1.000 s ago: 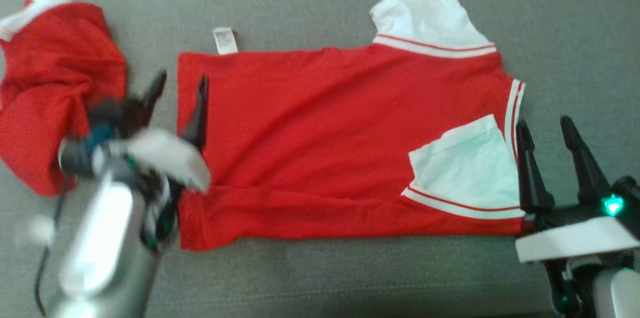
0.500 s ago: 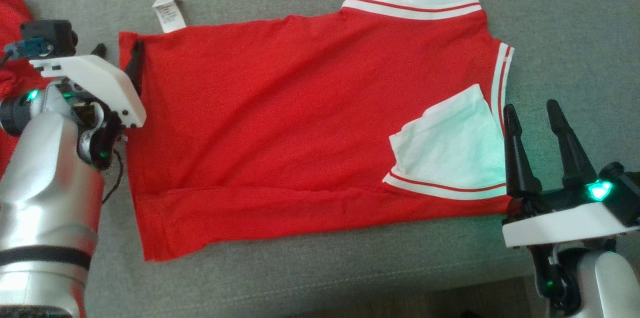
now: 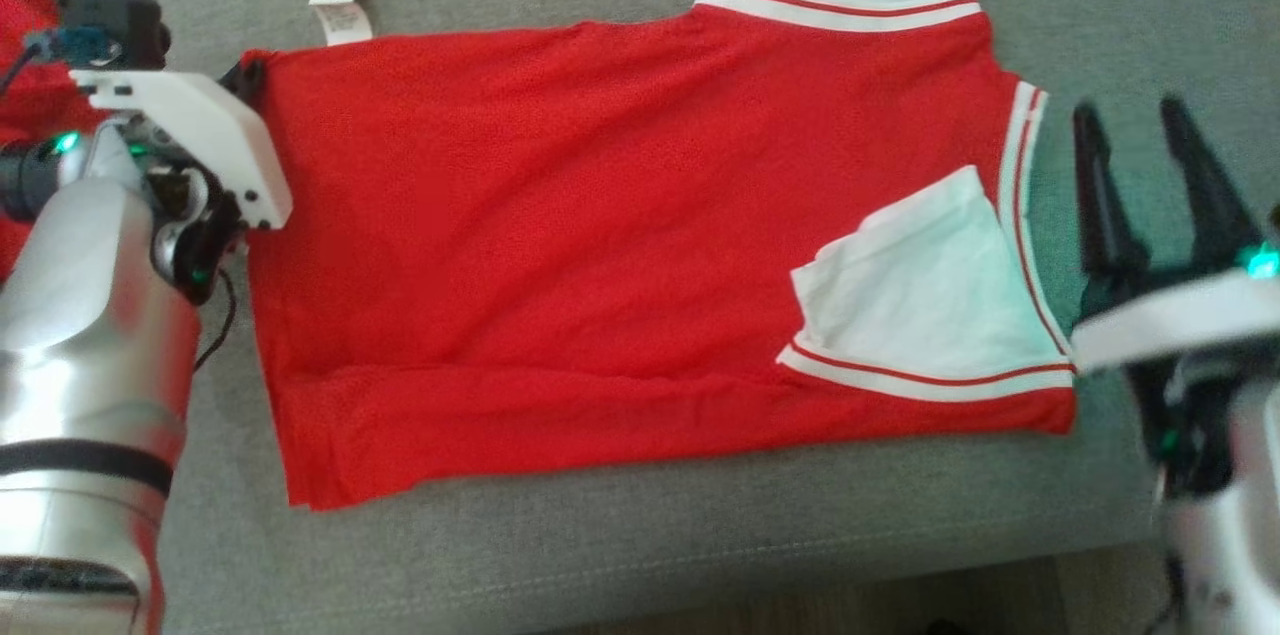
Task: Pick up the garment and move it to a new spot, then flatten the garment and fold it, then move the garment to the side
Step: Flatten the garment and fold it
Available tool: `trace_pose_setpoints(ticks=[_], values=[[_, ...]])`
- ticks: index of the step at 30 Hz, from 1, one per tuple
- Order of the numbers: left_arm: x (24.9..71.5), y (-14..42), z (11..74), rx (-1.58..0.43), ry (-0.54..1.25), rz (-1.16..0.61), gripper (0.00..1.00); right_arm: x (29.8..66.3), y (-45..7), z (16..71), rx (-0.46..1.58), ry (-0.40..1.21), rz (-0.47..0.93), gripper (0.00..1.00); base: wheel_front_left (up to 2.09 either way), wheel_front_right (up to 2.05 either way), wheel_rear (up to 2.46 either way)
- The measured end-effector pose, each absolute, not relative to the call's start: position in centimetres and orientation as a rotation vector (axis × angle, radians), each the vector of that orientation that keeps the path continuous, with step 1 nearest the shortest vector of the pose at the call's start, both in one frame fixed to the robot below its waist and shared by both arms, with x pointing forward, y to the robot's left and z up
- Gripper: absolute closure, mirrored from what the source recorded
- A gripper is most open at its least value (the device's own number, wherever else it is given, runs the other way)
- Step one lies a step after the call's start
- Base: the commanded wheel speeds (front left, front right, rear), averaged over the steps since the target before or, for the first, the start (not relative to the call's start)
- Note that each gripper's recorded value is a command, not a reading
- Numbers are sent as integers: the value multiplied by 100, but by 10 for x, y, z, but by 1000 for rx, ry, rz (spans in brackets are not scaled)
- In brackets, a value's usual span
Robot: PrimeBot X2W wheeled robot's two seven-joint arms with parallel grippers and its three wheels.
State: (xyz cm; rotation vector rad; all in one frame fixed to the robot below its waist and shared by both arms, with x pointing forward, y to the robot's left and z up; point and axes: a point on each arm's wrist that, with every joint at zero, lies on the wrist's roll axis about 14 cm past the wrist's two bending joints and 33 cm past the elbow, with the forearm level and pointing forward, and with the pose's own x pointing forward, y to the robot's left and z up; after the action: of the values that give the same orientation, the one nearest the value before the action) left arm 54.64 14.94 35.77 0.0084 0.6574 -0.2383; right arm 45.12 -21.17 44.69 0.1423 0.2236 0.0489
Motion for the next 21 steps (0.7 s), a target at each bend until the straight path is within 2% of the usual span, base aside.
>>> trace_pose_setpoints(ticks=[1, 7, 13, 21], values=[[546, 149, 358, 8, 657, -238, 100, 451, -212, 447, 142, 224, 49, 0, 0, 0, 0], [556, 140, 361, -9, 625, -251, 100, 516, -208, 440, 166, 285, 112, 0, 0, 0, 0], [565, 133, 361, -27, 596, -259, 100, 578, -178, 415, 146, 431, 210, 0, 0, 0, 0], [572, 137, 357, -42, 578, -256, 100, 622, -150, 372, 72, 649, 282, 0, 0, 0, 0]])
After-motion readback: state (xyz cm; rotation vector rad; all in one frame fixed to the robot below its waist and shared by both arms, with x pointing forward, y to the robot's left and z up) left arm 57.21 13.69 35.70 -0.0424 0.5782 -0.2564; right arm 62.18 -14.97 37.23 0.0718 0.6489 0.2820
